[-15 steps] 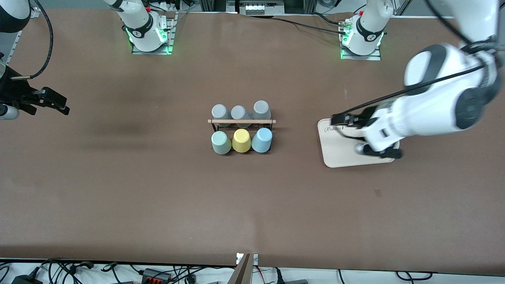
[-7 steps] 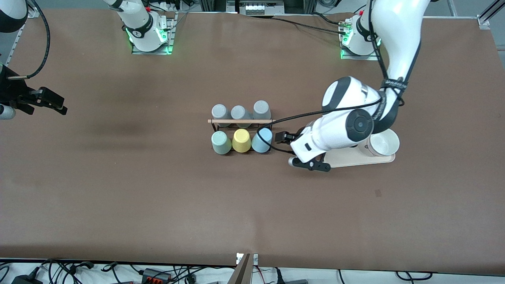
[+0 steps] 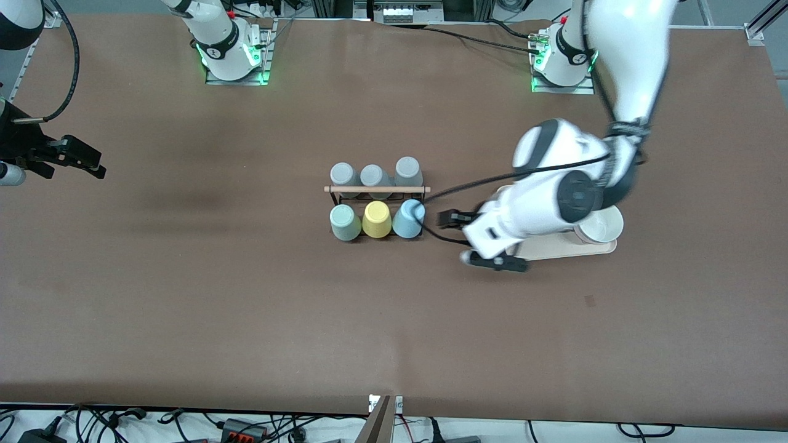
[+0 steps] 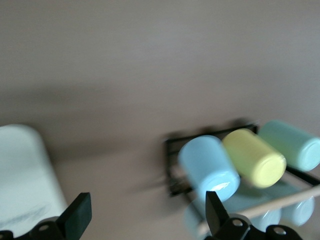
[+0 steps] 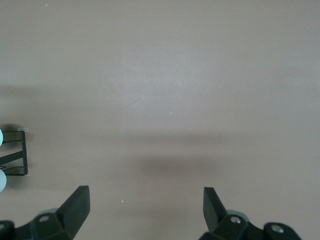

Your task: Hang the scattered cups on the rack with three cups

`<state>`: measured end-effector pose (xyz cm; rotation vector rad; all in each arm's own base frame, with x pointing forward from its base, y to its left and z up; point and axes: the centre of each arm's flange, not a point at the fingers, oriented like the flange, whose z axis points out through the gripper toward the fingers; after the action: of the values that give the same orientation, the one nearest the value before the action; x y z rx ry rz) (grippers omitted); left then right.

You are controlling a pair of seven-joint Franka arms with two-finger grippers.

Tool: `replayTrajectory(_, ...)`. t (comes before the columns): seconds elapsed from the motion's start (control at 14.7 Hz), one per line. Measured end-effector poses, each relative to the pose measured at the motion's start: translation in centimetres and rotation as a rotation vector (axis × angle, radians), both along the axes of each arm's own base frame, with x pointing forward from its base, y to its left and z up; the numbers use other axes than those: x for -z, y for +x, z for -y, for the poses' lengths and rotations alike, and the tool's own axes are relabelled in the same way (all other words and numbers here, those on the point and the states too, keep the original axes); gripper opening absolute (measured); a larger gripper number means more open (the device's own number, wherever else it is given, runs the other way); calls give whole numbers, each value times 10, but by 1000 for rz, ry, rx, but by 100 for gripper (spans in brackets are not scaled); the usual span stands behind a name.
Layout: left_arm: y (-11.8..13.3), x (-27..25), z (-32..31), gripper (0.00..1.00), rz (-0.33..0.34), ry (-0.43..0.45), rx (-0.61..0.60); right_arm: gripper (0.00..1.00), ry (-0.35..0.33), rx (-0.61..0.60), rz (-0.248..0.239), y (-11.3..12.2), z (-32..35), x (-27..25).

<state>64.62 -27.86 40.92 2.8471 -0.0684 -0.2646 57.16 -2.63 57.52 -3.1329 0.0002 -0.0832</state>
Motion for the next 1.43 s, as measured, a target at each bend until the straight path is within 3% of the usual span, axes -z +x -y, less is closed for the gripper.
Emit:
replayTrajectory(0.14, -2, -47, -59, 100, -25, 72, -18, 100, 0, -1, 1, 0, 0, 0)
replayTrajectory(0.34, -26, -111, -115, 100, -44, 189, -29, 100, 0, -1, 1, 0, -1, -1)
replayTrajectory(0.61, -57, -174, -171, 100, -42, 272, -84, 100, 0, -1, 1, 0, -1, -1)
replayTrajectory(0.88, -58, -171, -194, 100, -53, 289, -117, 100, 0, -1, -4, -1, -1, -1)
replayTrajectory(1.43, -73, -153, -221, 100, 12, 268, -68, 100, -2, -2, -8, -11, 0, -13)
